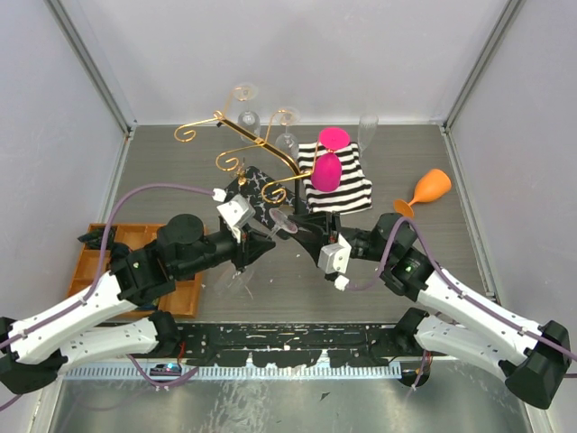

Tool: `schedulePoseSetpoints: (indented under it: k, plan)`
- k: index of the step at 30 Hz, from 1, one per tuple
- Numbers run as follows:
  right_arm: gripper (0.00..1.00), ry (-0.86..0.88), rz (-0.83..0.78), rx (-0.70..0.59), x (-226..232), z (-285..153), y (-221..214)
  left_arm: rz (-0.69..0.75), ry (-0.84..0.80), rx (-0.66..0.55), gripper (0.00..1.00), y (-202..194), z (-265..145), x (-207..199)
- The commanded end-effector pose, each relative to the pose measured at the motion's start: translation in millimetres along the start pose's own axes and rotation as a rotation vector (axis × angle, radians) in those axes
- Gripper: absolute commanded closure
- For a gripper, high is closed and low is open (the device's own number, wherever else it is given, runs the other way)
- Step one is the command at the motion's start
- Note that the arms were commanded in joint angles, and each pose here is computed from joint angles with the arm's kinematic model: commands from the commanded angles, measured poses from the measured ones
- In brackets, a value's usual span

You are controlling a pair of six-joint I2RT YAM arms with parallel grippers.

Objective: Place the wine glass upside down on the wine glass rack
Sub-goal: Turn the wine glass upside down at the wine rack.

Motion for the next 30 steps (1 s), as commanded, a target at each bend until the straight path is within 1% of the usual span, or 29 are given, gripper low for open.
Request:
schedulePoseSetpoints:
  k: [1, 7, 12, 17, 19, 21, 23, 25, 30]
  plan:
    - [0.62, -0.069, -0.042, -0.031, -30.3, 3.7, 19.1, -0.008, 0.020, -0.075, 1.00, 4.3, 0.9, 3.4]
    - [0.59, -0.088, -0.055, -0.030, -40.5, 4.1, 24.5, 0.000, 0.065, -0.067, 1.00, -6.8, -0.3, 11.3]
    - [0.57, -0.111, -0.041, 0.001, -40.3, -2.3, 23.0, -0.007, 0.126, -0.104, 1.00, -12.8, -10.6, 20.5]
    - [0.57, -0.120, 0.008, 0.020, -28.0, -14.4, 20.9, -0.020, 0.260, -0.203, 1.00, -16.6, -26.8, 40.1]
    - [0.57, -0.112, 0.047, 0.021, -19.9, -20.4, 21.6, -0.026, 0.341, -0.256, 1.00, -19.9, -33.0, 52.1]
    - [0.57, -0.106, 0.093, 0.010, -10.1, -27.5, 23.9, -0.021, 0.376, -0.338, 1.00, -17.0, -39.9, 58.1]
    - [0.57, -0.100, 0.140, 0.002, 1.3, -33.2, 23.3, -0.015, 0.409, -0.388, 1.00, -18.3, -43.0, 63.6]
    - [0.57, -0.116, 0.170, -0.008, 8.4, -41.9, 25.9, 0.014, 0.449, -0.410, 1.00, -18.8, -45.1, 69.5]
    - [0.57, -0.142, 0.216, 0.029, 23.1, -57.3, 20.5, 0.105, 0.540, -0.454, 1.00, -12.3, -51.6, 81.4]
Point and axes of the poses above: each gripper's point midway between its finger pads, its own z axis out along the fingers, its own x axis along the line the jaws close on, y = z × x, the point moved 5 cm from there along -z, back along the fingers
